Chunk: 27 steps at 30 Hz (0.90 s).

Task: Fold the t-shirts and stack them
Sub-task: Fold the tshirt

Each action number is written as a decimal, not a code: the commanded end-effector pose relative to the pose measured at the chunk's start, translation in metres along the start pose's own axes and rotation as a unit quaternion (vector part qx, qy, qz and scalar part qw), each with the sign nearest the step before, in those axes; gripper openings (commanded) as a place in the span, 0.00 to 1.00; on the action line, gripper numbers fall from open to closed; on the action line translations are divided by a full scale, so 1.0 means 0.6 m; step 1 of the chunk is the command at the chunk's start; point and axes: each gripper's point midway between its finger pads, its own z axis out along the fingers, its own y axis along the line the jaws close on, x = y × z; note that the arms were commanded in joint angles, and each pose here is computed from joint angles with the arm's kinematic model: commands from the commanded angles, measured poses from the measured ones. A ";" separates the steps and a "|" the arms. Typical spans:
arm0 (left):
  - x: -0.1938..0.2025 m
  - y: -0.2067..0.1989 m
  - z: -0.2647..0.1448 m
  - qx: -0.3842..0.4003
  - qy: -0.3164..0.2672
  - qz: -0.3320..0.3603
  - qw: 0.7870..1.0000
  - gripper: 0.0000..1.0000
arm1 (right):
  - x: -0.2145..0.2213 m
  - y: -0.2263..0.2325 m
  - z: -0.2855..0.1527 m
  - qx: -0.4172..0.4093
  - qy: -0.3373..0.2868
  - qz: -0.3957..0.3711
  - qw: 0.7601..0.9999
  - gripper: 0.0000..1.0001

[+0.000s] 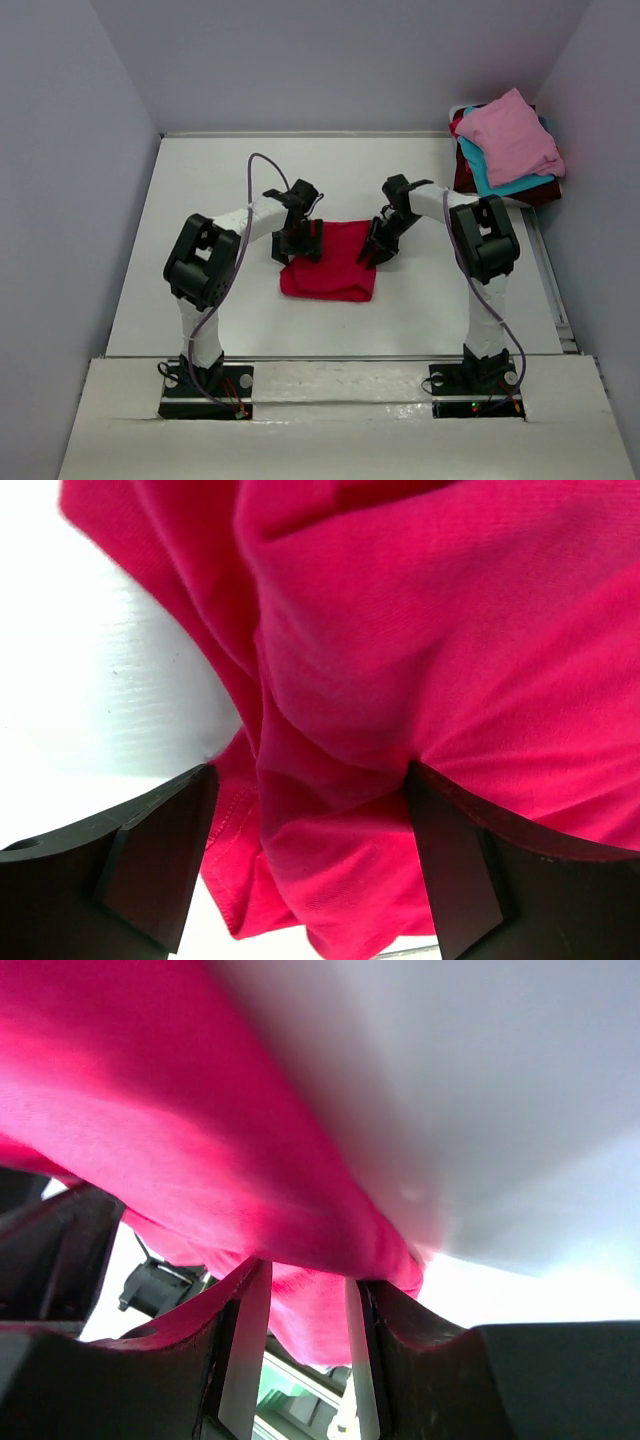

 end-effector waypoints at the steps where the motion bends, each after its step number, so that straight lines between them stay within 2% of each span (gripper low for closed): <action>1: 0.047 0.023 -0.011 -0.009 0.047 0.006 0.999 0.88 | -0.065 -0.027 -0.006 0.059 -0.053 -0.017 0.997 0.41; 8: 0.046 0.006 -0.019 0.019 0.041 -0.001 0.999 0.88 | -0.107 0.002 -0.034 0.071 -0.074 -0.045 0.994 0.41; 17: 0.001 -0.012 -0.042 0.034 0.007 -0.007 0.999 0.89 | -0.076 0.047 -0.102 0.035 -0.085 -0.108 0.990 0.42; 27: 0.007 -0.030 -0.070 0.065 0.000 -0.044 0.997 0.89 | -0.021 0.083 -0.160 -0.014 -0.078 -0.155 0.985 0.42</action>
